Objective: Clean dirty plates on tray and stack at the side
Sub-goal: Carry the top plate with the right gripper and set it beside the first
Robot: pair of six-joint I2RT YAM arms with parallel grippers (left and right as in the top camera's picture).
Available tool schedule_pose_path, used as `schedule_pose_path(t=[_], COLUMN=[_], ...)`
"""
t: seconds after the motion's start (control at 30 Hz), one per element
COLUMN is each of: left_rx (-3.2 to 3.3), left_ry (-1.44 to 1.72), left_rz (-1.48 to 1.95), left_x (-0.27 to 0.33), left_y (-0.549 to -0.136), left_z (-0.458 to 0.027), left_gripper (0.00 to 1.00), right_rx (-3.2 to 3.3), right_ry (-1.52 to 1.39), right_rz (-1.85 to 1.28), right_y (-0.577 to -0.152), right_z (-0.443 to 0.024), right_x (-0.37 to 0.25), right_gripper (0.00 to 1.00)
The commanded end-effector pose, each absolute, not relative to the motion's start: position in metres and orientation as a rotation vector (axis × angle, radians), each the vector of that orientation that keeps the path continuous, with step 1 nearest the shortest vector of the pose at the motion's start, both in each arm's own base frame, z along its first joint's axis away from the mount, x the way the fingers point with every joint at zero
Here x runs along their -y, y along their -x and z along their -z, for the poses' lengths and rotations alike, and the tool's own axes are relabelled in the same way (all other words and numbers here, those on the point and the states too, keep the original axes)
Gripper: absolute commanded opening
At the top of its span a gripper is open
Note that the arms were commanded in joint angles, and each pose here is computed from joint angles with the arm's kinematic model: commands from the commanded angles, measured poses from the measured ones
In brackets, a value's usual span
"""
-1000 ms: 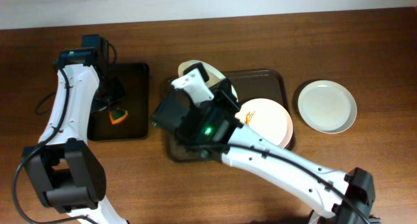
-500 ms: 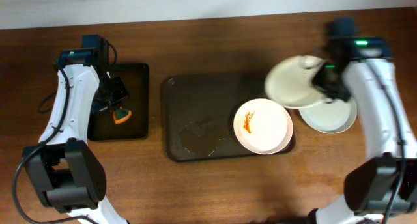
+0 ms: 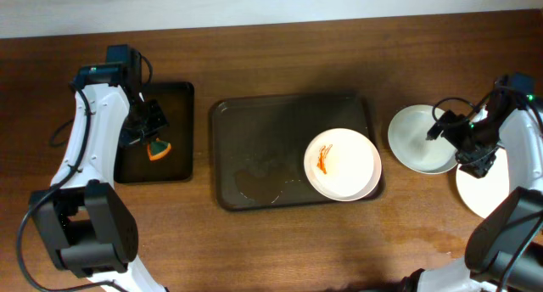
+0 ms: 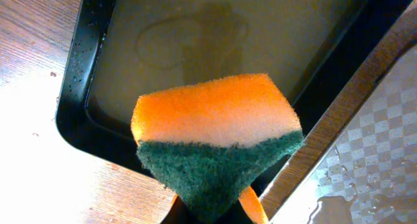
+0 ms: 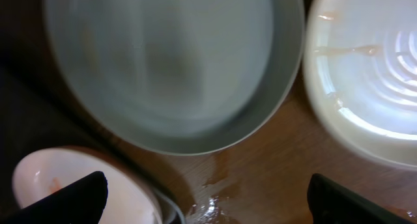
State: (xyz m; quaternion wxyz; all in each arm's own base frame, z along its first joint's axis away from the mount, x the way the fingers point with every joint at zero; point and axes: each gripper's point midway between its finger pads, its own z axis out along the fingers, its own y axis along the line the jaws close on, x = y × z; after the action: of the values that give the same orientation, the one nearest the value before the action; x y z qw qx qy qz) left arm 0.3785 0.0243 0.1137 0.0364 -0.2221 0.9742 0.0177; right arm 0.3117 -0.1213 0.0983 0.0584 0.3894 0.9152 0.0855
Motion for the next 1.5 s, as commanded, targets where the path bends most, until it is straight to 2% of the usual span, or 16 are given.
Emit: schedule_pose_path(t=[0.0, 0.07, 0.2, 0.27, 0.4, 0.47, 0.73, 0.87, 0.93, 0.97, 1.17, 1.27, 1.37, 1.43, 1.47], left_rx=[-2.995, -2.994, -3.001, -3.001, -2.991, -2.987, -2.987, -2.985, -2.984, -2.984, -2.981, -2.981, -2.985, -2.984, -2.984], left_ry=[0.655, 0.655, 0.656, 0.656, 0.655, 0.654, 0.654, 0.654, 0.654, 0.653, 0.651, 0.651, 0.652, 0.652, 0.652], left_rz=[-0.042, -0.042, -0.044, -0.044, -0.041, -0.04, -0.039, -0.039, -0.039, -0.039, -0.004, -0.004, -0.005, -0.005, -0.005], left_x=[-0.023, -0.023, -0.023, -0.023, -0.023, -0.023, -0.023, -0.023, -0.023, -0.023, -0.019, -0.019, -0.019, -0.019, -0.019], left_y=[-0.378, -0.378, -0.376, -0.376, -0.379, -0.38, -0.38, -0.38, -0.38, -0.38, -0.382, -0.382, -0.382, -0.382, -0.382], left_z=[-0.116, -0.116, -0.116, -0.116, -0.116, -0.116, -0.116, -0.116, -0.116, -0.116, -0.116, -0.116, -0.116, -0.116, -0.116], left_gripper=[0.0, 0.0, 0.0, 0.0, 0.0, 0.0, 0.0, 0.0, 0.0, 0.0, 0.0, 0.0, 0.0, 0.0, 0.0], right_rx=[-2.745, -2.783, -2.598, -2.522, -2.27, -2.166, -2.03, -2.039, -2.053, -2.053, -2.005, -1.999, -1.991, -1.997, -2.01], right_ry=[-1.08, -0.967, -1.531, -1.689, -2.12, -2.212, -2.412, -2.485, -2.5, -2.499, -2.451, -2.444, -2.434, -2.422, -2.396], right_rz=[-0.308, -0.363, -0.011, -0.004, -0.023, -0.134, 0.018, -0.009, -0.016, -0.021, -0.065, -0.081, -0.128, -0.169, -0.247], right_y=[-0.319, -0.321, -0.288, -0.266, -0.186, -0.172, -0.143, -0.142, -0.142, -0.143, -0.153, -0.152, -0.157, -0.161, -0.168], right_z=[-0.122, -0.124, -0.117, -0.115, -0.093, -0.075, -0.041, -0.017, -0.01, -0.008, 0.005, 0.019, 0.018, 0.018, 0.016], right_x=[0.113, 0.096, 0.156, 0.181, 0.239, 0.245, 0.268, 0.266, 0.264, 0.265, 0.269, 0.262, 0.261, 0.258, 0.253], right_gripper=[0.98, 0.99, 1.0, 1.0, 0.98, 0.98, 0.89, 0.73, 0.71, 0.64, 0.62, 0.54, 0.17, 0.04, 0.04])
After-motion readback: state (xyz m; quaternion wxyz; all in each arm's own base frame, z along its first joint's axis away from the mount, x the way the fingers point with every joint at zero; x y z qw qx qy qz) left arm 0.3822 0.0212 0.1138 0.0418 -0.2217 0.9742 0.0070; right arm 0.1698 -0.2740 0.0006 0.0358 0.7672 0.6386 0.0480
